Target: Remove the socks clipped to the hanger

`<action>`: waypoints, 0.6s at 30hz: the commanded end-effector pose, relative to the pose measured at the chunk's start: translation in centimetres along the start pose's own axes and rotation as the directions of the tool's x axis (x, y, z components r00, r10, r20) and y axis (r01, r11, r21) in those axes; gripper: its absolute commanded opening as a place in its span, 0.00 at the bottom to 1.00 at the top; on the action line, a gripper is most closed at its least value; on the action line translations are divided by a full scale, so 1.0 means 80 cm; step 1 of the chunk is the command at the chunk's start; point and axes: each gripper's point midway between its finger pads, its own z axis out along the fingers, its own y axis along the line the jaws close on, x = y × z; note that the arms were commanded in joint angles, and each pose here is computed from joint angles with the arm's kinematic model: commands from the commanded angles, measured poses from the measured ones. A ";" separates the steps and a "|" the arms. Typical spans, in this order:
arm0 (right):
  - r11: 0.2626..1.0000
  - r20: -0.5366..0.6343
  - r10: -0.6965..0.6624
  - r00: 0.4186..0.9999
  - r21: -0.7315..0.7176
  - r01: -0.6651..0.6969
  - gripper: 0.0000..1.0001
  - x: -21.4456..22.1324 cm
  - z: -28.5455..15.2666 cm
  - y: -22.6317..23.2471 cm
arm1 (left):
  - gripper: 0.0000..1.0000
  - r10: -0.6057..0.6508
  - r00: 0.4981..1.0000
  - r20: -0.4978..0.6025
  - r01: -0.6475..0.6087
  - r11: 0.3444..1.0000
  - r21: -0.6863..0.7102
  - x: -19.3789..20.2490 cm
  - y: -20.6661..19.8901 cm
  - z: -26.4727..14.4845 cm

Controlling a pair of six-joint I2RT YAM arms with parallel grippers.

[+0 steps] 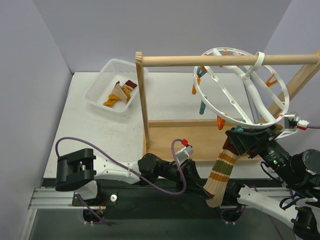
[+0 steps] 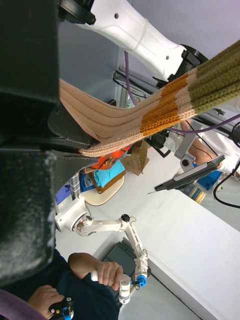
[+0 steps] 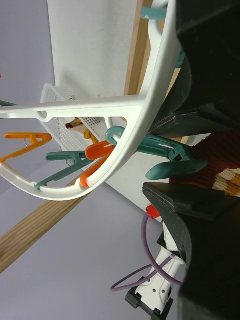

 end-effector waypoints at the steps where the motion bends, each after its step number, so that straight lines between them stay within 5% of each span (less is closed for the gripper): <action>1: 0.999 0.060 0.017 0.998 -0.046 -0.014 0.38 -0.018 0.000 0.012 | 0.00 0.012 1.000 -0.012 -0.011 0.998 0.055 -0.002 -0.012 0.001; 4: 0.999 0.062 0.020 0.998 -0.051 -0.017 0.33 -0.019 -0.002 0.013 | 0.00 0.009 1.000 -0.013 -0.008 0.999 0.052 -0.002 -0.010 0.001; 11: 0.999 0.061 0.030 0.998 -0.015 -0.029 0.00 -0.015 -0.003 0.003 | 0.00 -0.003 1.000 -0.015 0.004 0.999 0.047 -0.001 -0.007 0.001; 18: 0.997 0.041 0.026 0.999 0.066 -0.029 0.00 -0.005 0.000 -0.016 | 0.00 -0.003 1.000 -0.029 0.003 1.000 -0.012 0.004 0.006 -0.008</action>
